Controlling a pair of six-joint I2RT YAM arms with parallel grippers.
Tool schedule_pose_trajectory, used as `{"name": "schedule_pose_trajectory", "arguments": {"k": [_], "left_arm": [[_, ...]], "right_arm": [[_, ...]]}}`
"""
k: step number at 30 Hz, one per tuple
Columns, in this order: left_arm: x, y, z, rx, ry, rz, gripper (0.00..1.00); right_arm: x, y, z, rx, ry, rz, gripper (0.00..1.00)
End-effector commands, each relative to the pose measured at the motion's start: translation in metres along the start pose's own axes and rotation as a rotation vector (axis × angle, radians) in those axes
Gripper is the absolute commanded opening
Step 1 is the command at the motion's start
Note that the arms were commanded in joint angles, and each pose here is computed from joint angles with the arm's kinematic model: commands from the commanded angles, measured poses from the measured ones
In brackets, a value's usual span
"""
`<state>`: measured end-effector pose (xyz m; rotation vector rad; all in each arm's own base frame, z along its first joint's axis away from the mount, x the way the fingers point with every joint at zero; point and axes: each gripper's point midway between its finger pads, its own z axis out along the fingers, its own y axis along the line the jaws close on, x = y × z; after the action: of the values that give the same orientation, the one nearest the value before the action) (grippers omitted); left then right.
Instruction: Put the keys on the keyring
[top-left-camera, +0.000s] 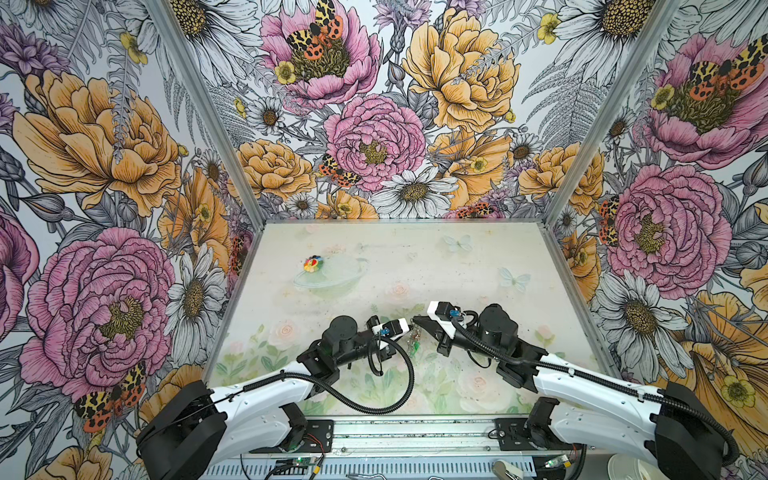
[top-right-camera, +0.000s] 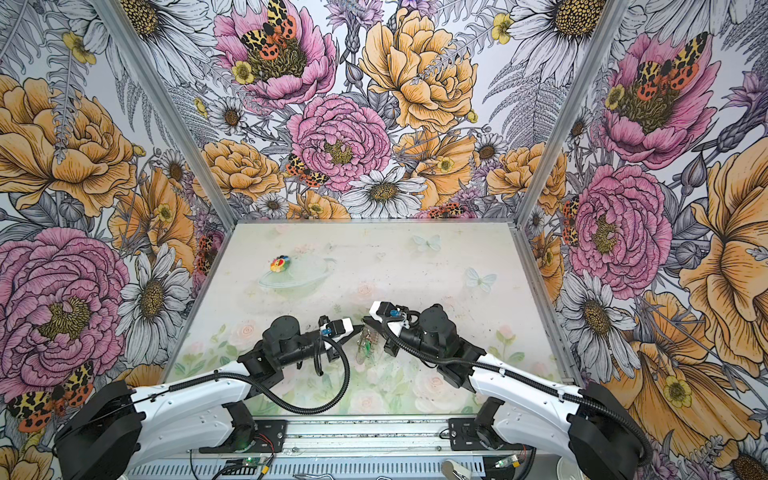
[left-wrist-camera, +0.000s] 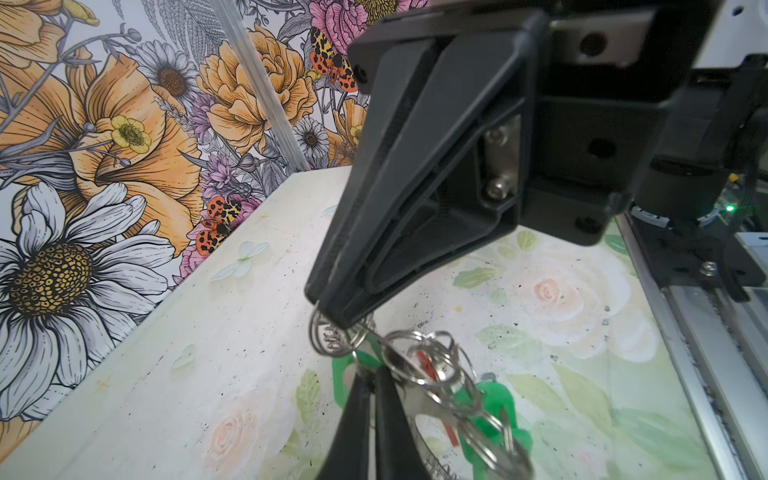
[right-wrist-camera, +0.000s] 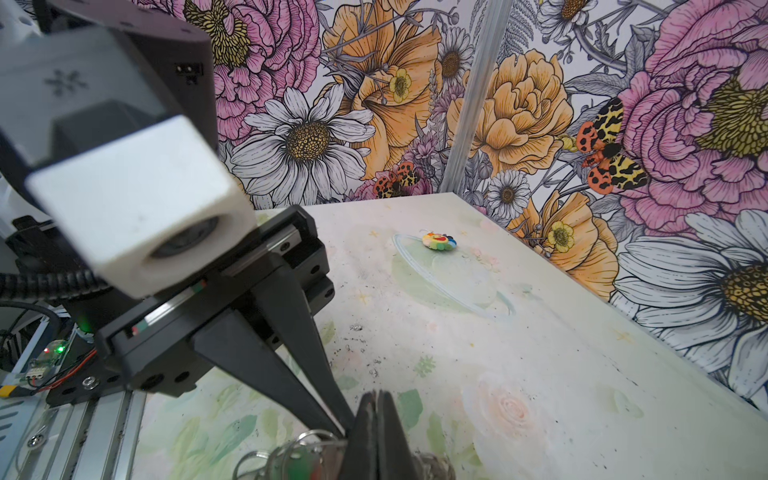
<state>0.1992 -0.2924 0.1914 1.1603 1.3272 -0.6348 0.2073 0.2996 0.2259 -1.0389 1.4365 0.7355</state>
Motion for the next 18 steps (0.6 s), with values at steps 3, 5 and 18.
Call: {"name": "schedule_pose_trajectory", "arguments": {"k": [3, 5, 18], "left_arm": [[-0.015, 0.005, -0.019, 0.002, -0.097, -0.086, 0.20], [-0.018, 0.006, -0.021, -0.010, -0.111, -0.083, 0.23], [-0.035, -0.015, -0.024, 0.145, -0.191, -0.103, 0.23]], "right_arm": [[-0.032, 0.001, -0.009, -0.007, -0.108, -0.099, 0.00], [-0.029, 0.006, -0.013, -0.040, -0.108, -0.115, 0.00], [-0.024, 0.036, -0.015, -0.216, -0.155, -0.152, 0.00]]}}
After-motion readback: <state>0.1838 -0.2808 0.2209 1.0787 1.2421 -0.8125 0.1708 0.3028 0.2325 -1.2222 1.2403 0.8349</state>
